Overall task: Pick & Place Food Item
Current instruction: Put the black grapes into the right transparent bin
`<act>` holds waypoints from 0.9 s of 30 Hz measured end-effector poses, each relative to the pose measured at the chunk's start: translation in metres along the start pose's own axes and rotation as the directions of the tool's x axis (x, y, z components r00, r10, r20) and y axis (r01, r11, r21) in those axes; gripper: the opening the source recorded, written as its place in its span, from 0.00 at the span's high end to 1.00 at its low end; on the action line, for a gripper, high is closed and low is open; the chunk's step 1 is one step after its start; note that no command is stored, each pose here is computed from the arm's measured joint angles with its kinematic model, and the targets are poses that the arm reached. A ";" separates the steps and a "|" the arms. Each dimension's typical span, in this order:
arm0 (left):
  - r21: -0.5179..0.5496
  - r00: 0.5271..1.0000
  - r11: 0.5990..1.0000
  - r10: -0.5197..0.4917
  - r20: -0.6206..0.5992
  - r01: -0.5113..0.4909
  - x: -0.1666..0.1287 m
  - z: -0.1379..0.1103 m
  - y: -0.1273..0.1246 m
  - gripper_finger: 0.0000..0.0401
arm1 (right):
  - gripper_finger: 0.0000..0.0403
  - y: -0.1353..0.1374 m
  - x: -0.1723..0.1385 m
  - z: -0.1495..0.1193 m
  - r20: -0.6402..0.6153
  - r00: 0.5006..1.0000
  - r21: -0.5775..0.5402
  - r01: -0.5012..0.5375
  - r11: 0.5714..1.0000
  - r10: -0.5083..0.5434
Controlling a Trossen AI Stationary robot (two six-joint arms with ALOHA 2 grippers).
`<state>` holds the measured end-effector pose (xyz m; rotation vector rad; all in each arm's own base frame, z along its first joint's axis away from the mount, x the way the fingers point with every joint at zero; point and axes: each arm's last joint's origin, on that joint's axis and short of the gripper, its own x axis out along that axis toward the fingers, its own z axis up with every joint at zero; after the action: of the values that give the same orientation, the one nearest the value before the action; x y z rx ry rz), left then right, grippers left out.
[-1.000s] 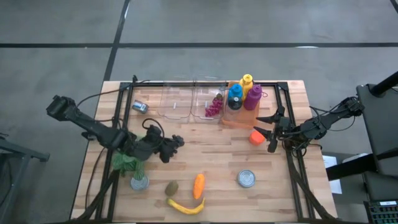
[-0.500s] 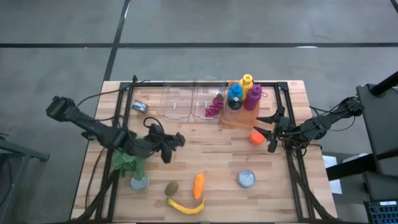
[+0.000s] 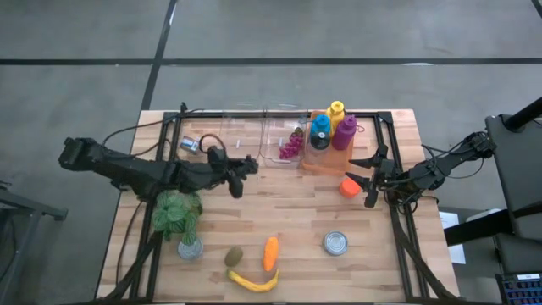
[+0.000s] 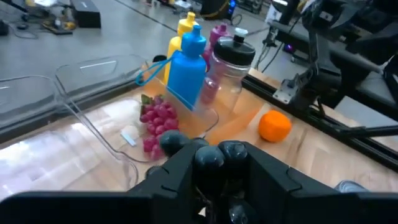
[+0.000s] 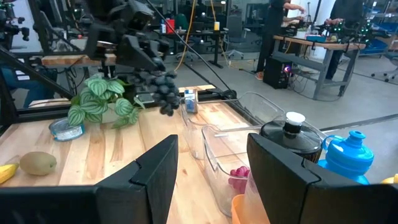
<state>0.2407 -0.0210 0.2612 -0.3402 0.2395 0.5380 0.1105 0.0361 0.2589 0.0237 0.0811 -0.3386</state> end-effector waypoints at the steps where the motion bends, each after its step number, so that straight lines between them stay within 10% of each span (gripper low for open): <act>1: 0.008 1.000 1.000 -0.011 -0.011 0.012 0.003 0.002 0.003 0.70 | 0.53 0.000 0.000 0.000 0.000 1.000 0.001 0.000 1.000 0.000; 27: 0.088 0.999 0.995 -0.053 -0.015 0.054 0.034 0.013 0.026 0.70 | 0.53 0.000 0.000 0.000 0.000 1.000 0.000 0.000 1.000 0.000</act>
<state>0.2567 0.0200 0.2557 -0.2633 0.2644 0.4713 0.1105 0.0361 0.2590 0.0239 0.0807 -0.3386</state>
